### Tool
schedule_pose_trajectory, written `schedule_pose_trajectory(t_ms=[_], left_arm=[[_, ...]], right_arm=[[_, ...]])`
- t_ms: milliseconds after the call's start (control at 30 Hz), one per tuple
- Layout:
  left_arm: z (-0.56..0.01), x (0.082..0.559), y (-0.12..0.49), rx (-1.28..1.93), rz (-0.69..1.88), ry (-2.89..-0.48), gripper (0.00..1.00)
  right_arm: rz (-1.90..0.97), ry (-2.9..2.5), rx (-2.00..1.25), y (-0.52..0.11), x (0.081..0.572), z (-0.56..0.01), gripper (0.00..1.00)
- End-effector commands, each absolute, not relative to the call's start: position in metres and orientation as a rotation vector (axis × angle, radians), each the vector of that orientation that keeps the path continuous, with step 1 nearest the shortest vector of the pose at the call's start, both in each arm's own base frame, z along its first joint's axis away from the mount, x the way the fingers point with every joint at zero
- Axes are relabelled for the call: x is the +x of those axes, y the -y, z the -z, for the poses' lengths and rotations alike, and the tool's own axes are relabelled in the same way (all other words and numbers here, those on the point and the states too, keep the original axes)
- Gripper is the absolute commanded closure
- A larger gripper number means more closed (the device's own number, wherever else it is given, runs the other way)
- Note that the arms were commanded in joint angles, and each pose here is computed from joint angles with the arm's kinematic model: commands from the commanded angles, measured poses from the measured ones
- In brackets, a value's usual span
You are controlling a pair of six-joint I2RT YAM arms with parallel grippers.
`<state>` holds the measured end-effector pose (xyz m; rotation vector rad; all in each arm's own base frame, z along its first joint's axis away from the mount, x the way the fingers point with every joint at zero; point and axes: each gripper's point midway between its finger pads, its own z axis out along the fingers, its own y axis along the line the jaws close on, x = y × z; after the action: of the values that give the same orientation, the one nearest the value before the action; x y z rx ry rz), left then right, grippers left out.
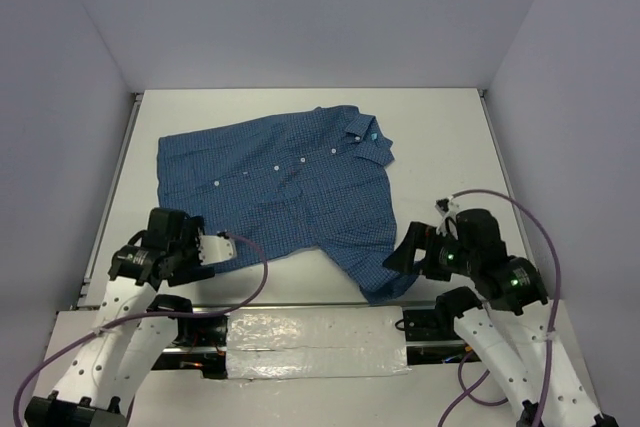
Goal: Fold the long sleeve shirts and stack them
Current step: Flatten the shirt out
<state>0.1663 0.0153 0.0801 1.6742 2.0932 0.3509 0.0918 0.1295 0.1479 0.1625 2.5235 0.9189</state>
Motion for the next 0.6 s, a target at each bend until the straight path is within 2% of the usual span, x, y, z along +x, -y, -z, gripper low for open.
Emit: schedule_pose_trajectory(t_ms=[0, 67, 100, 167, 200, 267, 333, 367, 433, 467, 567], left_arm=[[-0.148, 0.2, -0.007, 1.4, -0.425, -1.972, 0.01], [-0.17, 0.215, 0.004, 1.256, -0.347, -1.993, 0.01], [-0.201, 0.225, 0.008, 1.191, -0.336, -1.967, 0.01], [-0.21, 0.24, 0.011, 1.094, -0.231, -2.046, 0.01], [-0.237, 0.251, 0.009, 1.032, -0.232, -2.01, 0.01], [-0.244, 0.263, 0.001, 0.945, -0.152, -2.054, 0.01], [-0.251, 0.274, -0.004, 0.856, -0.118, -2.096, 0.01], [-0.251, 0.285, -0.018, 0.784, -0.183, -2.119, 0.01], [-0.232, 0.302, -0.037, 0.63, -0.206, -2.231, 0.02], [-0.228, 0.309, -0.059, 0.528, -0.265, -2.278, 0.02], [-0.188, 0.342, -0.109, 0.272, -0.225, -2.438, 0.05]], right_arm=[[-0.831, -2.324, 0.066, -0.125, 0.128, -0.21, 0.0], [-0.799, -2.258, 0.029, -0.126, 0.147, -0.238, 0.0], [-0.787, -2.247, -0.017, -0.131, 0.164, -0.246, 0.0], [-0.777, -2.183, -0.088, -0.136, 0.18, -0.271, 0.0], [-0.74, -2.174, -0.086, -0.136, 0.197, -0.276, 0.0], [-0.692, -2.104, -0.103, -0.135, 0.216, -0.297, 0.0], [-0.6, -2.096, -0.038, -0.128, 0.243, -0.29, 0.07], [-0.59, -2.087, 0.01, -0.13, 0.264, -0.284, 0.2], [-0.523, -2.152, 0.074, -0.125, 0.289, -0.249, 0.33], [-0.484, -2.24, 0.137, -0.126, 0.308, -0.218, 0.33], [-0.358, -2.425, 0.231, -0.118, 0.337, -0.155, 0.13]])
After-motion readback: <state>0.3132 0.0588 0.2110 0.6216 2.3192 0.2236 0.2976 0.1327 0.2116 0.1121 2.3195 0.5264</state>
